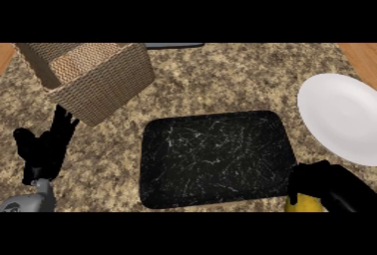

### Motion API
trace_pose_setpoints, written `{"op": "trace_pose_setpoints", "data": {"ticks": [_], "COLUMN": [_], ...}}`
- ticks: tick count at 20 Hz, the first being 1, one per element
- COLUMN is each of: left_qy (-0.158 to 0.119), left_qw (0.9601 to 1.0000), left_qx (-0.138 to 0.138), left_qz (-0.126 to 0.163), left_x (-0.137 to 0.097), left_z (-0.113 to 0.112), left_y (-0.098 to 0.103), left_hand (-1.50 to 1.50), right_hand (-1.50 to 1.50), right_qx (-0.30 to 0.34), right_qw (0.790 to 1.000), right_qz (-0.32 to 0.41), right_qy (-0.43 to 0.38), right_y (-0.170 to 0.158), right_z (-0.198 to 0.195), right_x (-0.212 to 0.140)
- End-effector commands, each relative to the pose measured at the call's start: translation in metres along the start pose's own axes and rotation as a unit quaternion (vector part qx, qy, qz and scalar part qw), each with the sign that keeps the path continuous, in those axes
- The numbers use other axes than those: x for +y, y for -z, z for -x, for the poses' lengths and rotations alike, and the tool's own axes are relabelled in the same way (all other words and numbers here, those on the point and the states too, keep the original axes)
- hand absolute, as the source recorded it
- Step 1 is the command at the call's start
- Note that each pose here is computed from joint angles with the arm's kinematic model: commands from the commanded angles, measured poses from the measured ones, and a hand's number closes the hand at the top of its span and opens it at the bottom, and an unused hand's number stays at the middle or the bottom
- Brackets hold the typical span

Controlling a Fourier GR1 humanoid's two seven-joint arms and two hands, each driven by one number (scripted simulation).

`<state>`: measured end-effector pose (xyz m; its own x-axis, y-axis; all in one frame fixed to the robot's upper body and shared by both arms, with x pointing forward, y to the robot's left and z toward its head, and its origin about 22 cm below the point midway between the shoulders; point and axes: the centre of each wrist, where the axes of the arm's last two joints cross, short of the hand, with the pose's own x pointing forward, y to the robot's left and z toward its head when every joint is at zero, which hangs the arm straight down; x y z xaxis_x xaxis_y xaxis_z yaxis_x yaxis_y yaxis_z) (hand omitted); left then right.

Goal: Pick the lemon from the tray and place it in the plate

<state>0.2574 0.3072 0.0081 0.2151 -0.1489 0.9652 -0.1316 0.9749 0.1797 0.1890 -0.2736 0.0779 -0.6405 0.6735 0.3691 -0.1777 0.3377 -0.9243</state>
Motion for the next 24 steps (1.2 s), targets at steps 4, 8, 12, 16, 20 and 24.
{"op": "trace_pose_setpoints", "data": {"ticks": [4, 8, 12, 16, 20, 24], "left_qy": [-0.001, 0.006, 0.007, 0.005, 0.004, -0.002], "left_qw": [0.9996, 0.9991, 0.9989, 0.9985, 0.9979, 0.9980], "left_qx": [-0.017, -0.028, -0.023, -0.025, -0.037, -0.032], "left_qz": [0.023, 0.031, 0.041, 0.049, 0.053, 0.054], "left_x": [0.003, -0.017, -0.011, -0.015, -0.029, -0.036], "left_z": [-0.006, -0.012, -0.005, -0.018, -0.033, -0.024], "left_y": [0.002, 0.015, 0.008, 0.019, 0.032, 0.013], "left_hand": [0.00, 0.00, 0.00, 0.00, 0.00, 0.00], "right_hand": [1.50, 1.50, 1.50, 1.50, 1.50, 1.50], "right_qx": [0.064, 0.112, 0.151, 0.190, 0.211, 0.225], "right_qw": [0.980, 0.965, 0.958, 0.946, 0.944, 0.946], "right_qz": [0.188, 0.232, 0.236, 0.250, 0.247, 0.230], "right_qy": [-0.027, 0.043, 0.058, 0.077, 0.057, 0.036], "right_y": [-0.050, -0.057, -0.078, -0.070, -0.057, -0.066], "right_z": [-0.005, 0.034, 0.061, 0.099, 0.137, 0.176], "right_x": [-0.051, -0.072, -0.088, -0.088, -0.105, -0.089]}}
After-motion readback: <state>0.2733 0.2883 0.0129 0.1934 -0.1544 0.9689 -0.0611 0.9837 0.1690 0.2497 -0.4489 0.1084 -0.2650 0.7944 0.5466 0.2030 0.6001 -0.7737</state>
